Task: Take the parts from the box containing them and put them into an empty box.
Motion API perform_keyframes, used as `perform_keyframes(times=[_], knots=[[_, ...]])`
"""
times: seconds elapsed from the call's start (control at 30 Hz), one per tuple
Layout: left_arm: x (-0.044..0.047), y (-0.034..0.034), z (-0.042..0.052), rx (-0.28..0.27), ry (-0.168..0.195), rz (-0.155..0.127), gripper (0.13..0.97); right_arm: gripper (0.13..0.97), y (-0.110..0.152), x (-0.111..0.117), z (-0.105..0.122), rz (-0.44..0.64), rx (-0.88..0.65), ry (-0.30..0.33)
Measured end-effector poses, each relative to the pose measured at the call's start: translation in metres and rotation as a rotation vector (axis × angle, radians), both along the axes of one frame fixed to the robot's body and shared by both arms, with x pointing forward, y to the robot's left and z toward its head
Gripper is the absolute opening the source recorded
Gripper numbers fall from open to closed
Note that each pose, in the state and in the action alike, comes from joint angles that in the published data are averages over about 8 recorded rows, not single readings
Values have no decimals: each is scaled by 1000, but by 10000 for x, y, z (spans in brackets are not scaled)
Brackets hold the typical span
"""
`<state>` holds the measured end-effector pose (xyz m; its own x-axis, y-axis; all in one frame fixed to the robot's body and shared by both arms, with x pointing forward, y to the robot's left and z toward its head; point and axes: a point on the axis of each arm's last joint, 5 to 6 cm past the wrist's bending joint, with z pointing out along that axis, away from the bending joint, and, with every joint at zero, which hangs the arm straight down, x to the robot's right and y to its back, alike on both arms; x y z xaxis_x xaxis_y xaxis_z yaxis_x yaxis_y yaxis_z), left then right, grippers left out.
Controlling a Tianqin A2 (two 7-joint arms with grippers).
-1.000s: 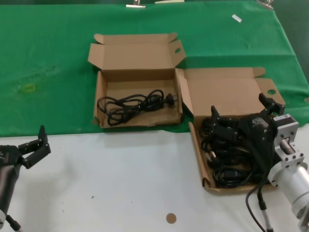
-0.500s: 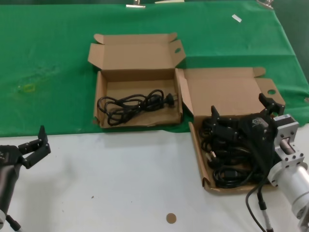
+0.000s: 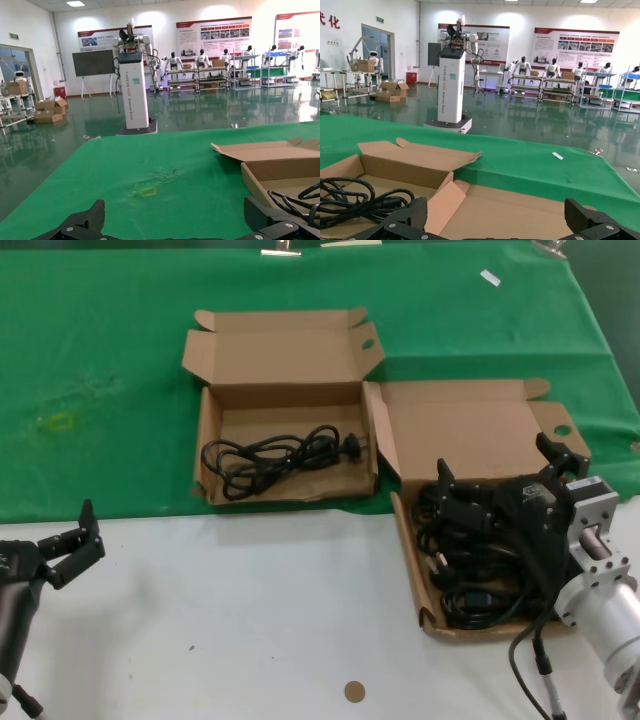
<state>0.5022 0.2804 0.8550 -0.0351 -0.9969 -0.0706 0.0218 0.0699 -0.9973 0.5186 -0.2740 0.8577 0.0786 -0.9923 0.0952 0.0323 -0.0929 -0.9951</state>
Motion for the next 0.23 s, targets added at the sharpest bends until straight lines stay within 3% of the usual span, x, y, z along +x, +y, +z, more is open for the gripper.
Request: perform_keyframes(times=[0.23], knots=[[0,0,0,0,0,0,966,966,0,0,0,0,0,0]])
